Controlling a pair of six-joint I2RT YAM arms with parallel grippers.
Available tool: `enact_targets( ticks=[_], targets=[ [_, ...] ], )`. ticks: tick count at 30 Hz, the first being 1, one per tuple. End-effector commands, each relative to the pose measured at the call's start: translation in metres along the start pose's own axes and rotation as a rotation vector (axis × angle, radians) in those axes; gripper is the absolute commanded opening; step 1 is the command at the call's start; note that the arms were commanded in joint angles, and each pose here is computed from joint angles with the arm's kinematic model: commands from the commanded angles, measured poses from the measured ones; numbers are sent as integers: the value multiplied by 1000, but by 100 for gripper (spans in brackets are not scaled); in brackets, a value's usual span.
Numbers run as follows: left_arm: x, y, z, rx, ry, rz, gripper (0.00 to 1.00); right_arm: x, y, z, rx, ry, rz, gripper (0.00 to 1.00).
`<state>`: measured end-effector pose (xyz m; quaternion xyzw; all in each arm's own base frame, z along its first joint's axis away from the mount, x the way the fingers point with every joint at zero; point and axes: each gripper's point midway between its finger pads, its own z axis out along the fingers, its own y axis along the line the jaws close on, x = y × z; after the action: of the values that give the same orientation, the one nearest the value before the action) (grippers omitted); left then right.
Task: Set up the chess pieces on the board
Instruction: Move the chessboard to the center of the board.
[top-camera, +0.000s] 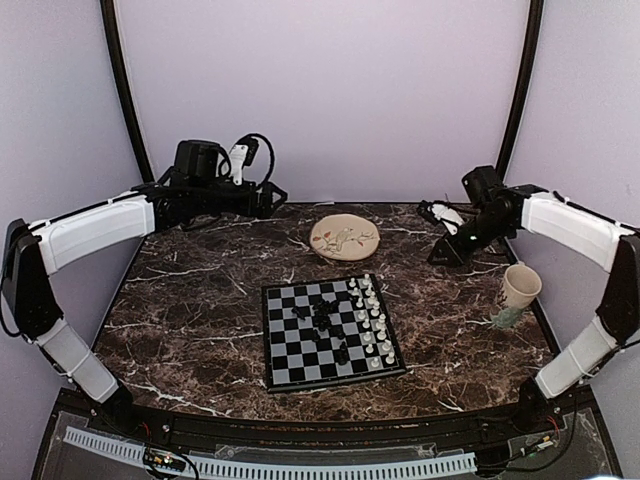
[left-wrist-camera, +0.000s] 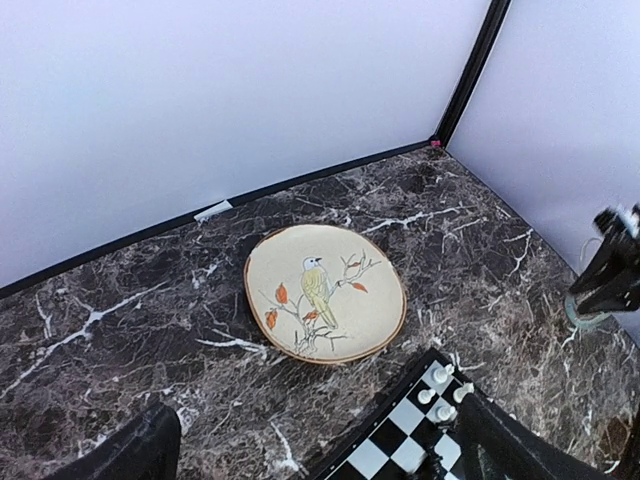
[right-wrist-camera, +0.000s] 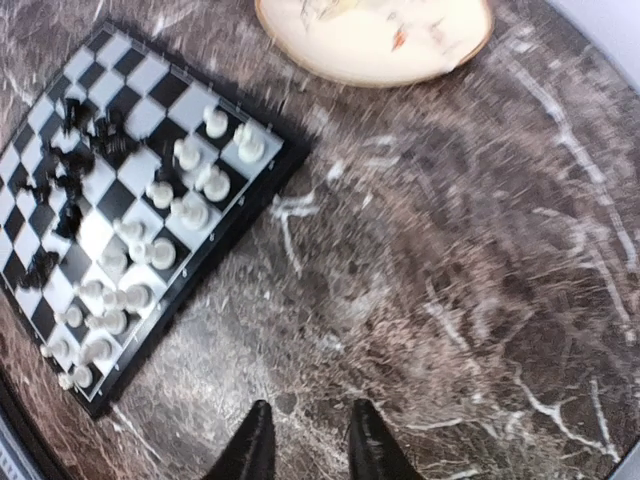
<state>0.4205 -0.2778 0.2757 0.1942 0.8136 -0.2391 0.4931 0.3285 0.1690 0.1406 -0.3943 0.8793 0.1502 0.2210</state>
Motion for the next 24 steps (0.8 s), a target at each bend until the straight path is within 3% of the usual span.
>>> enact_targets(
  ticks=[1,6,8,14,20,22,24],
  targets=[
    [43,11,-21,-52,78,64,99,-32,-9,-42,139,-222,-31,33],
    [70,23,-36,-106,65,68,99,-17,-5,-37,161,-325,-26,59],
    [79,25,-39,-109,67,74,99,-12,-3,-32,145,-365,-13,63],
    [85,37,-42,-179,28,34,99,-10,4,-39,133,-415,-52,66],
    [103,60,-9,-268,133,26,99,0,23,-30,44,-400,-119,65],
    [107,50,1,-189,171,39,90,3,23,-27,34,-378,-134,64],
    [105,24,5,-33,166,54,74,5,22,-23,37,-364,-140,63]
  ],
)
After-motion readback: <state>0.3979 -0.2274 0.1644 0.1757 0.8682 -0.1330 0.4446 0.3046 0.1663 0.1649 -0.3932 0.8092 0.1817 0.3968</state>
